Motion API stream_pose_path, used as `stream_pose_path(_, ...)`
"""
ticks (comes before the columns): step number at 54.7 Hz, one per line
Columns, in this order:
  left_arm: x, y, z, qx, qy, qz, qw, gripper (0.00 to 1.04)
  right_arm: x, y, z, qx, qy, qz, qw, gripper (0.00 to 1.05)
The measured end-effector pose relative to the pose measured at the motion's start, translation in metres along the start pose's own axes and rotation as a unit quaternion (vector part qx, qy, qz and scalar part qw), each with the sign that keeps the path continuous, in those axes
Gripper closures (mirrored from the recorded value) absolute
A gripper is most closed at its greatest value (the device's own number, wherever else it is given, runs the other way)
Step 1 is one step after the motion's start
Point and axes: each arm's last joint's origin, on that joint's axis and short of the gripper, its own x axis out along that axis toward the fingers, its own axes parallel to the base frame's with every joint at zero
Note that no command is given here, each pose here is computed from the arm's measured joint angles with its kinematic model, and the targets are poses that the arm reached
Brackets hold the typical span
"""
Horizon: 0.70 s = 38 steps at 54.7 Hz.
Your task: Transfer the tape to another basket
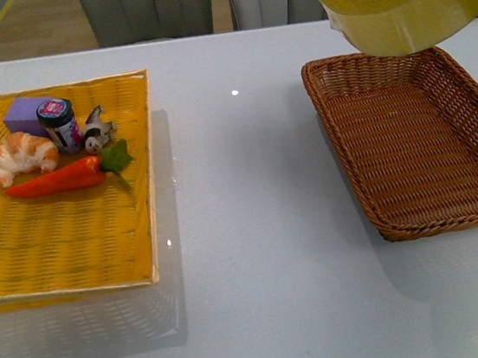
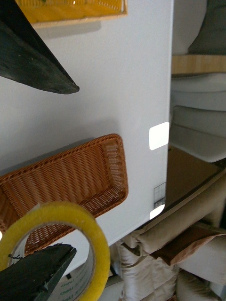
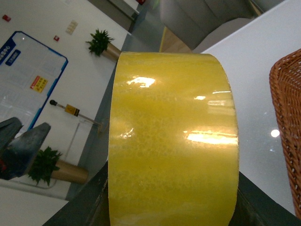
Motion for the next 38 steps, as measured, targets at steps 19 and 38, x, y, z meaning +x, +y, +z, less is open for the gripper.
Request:
stream_pose_path(19, -0.1, 0.066, -0.024, 0.132, -0.189, 0.209, 0.951, 0.6, -0.001, -0.036, 0.005, 0.027, -0.01, -0.05, 0.998, 0.58)
stream_pose_path(38, -0.147, 0.091, -0.07, 0.144, -0.177, 0.214, 0.95, 1.03, 0.029, -0.097, 0.015, 0.07, -0.03, -0.115, 0.99, 0.58)
